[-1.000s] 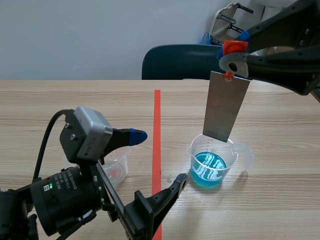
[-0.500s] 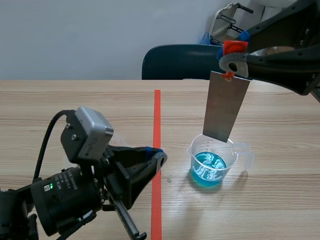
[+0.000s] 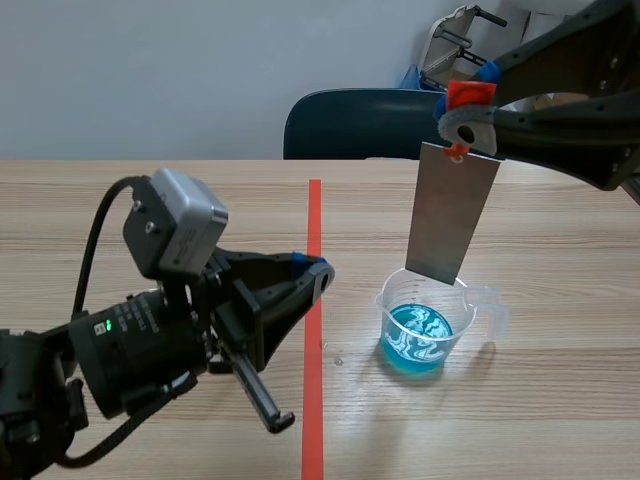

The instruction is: Do the redox reaction experiment

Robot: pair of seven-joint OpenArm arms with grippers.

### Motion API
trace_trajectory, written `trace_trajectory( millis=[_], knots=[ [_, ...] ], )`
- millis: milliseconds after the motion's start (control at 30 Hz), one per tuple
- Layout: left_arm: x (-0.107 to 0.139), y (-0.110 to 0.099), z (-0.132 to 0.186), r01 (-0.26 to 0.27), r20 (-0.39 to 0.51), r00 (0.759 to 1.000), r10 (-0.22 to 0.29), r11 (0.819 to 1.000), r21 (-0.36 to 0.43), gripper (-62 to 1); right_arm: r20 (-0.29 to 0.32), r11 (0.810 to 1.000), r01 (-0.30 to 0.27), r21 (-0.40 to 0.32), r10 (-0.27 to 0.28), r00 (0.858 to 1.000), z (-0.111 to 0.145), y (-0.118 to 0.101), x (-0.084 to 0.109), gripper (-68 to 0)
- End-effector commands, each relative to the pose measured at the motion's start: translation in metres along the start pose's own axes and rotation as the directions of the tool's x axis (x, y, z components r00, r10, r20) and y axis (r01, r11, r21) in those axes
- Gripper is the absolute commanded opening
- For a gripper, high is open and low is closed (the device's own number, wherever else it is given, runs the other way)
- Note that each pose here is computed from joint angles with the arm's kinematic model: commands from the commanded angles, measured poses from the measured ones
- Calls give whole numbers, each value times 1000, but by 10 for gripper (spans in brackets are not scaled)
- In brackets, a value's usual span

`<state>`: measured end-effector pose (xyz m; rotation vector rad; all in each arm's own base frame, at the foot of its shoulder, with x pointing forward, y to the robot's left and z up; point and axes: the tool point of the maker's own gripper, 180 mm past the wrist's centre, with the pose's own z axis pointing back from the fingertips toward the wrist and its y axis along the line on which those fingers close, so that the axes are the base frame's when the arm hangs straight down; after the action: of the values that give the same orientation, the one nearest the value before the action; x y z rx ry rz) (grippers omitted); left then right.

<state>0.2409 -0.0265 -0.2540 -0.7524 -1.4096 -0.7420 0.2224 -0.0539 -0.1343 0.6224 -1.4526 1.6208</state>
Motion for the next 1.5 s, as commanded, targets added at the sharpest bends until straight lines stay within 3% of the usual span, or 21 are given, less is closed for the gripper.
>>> trace_trajectory(
  millis=[0, 167, 433, 1033, 1333, 1467],
  knots=[
    [15, 2, -8, 17, 47, 999, -17, 1000, 1, -593, 23, 1000, -18, -3, 18, 1000, 2, -6, 9, -669],
    [20, 3, -25, 49, 61, 997, -48, 999, -12, -593, 23, 1000, -18, -3, 18, 1000, 2, -6, 9, -669],
    [0, 4, -41, 42, 28, 999, -42, 999, -3, -594, 23, 1000, -18, -3, 18, 1000, 2, -6, 9, -669],
    [-5, 11, -42, 37, 40, 998, -38, 999, 22, -594, 23, 1000, -18, -3, 18, 1000, 2, -6, 9, -669],
    [-15, 13, -26, 30, 16, 999, -31, 999, 24, -587, 23, 1000, -18, -3, 18, 1000, 2, -6, 9, -669],
    [-8, 17, -4, 11, 69, 998, -13, 1000, 27, -511, 23, 1000, -18, -3, 18, 1000, 2, -6, 9, -669]
  ],
)
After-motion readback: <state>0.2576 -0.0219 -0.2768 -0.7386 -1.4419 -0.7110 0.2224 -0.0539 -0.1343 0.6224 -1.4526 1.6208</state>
